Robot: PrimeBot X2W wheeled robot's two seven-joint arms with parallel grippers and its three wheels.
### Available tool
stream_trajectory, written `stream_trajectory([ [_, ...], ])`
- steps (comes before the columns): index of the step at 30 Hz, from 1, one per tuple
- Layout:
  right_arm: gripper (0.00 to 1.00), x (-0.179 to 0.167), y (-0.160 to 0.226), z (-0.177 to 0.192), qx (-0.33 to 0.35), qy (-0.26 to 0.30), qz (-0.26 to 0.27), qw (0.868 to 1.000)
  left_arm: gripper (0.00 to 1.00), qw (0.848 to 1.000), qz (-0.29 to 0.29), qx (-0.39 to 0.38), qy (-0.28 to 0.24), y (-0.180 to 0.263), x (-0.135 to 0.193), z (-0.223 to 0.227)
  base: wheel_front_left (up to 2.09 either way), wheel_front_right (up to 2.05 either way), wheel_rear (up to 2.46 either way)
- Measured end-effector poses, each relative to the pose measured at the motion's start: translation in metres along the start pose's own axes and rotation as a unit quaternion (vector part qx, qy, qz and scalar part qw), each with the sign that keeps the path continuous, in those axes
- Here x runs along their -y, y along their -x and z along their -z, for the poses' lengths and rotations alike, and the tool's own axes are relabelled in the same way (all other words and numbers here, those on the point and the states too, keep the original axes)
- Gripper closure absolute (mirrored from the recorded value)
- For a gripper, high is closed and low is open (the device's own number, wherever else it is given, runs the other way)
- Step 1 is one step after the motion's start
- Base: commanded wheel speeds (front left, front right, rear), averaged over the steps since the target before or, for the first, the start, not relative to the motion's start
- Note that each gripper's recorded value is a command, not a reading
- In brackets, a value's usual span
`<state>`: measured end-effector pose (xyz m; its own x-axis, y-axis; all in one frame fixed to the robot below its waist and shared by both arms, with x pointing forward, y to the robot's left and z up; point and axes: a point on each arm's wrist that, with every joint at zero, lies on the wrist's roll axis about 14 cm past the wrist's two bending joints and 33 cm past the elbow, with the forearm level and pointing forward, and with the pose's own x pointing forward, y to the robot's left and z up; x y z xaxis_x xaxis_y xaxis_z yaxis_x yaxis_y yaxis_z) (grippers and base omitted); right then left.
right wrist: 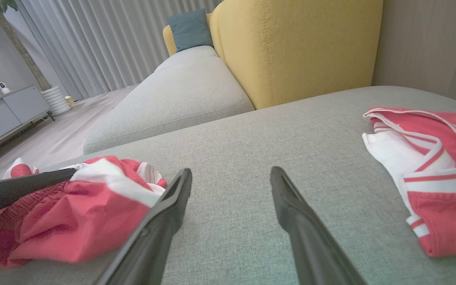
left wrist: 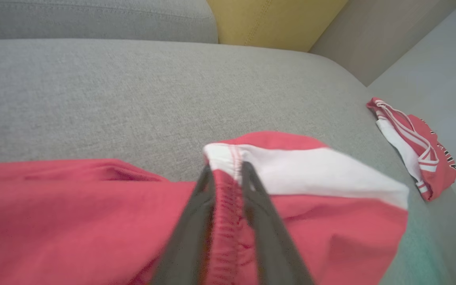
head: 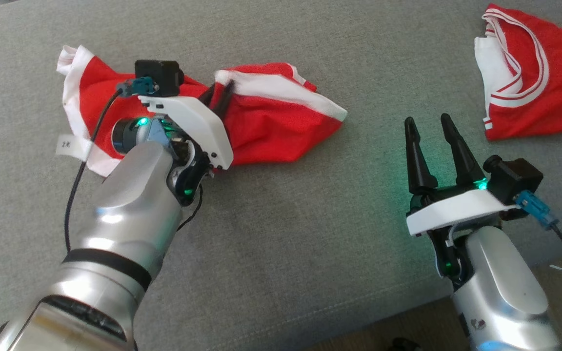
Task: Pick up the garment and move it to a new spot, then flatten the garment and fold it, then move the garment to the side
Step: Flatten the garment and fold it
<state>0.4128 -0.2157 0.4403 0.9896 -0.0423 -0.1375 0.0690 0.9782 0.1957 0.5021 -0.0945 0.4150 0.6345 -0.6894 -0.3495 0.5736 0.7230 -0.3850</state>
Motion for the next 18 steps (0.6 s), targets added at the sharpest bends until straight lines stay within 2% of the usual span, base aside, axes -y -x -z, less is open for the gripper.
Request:
stream_trajectory([
  [10,0.00,-0.005,-0.005,0.000,0.001,-0.005,-0.005,1.000,1.00,0.995,0.001,0.100,-0.026,0.022,0.003,-0.042,0.00,0.00,0.00],
  [13,0.00,-0.014,-0.008,0.001,0.000,-0.005,-0.015,1.000,1.00,0.992,-0.020,0.124,-0.026,0.040,-0.005,-0.049,0.00,0.00,0.00],
  [18,0.00,-0.037,-0.010,0.013,-0.014,-0.007,-0.045,0.999,1.00,0.988,-0.087,0.129,-0.008,0.084,-0.037,-0.029,0.00,0.00,0.00],
])
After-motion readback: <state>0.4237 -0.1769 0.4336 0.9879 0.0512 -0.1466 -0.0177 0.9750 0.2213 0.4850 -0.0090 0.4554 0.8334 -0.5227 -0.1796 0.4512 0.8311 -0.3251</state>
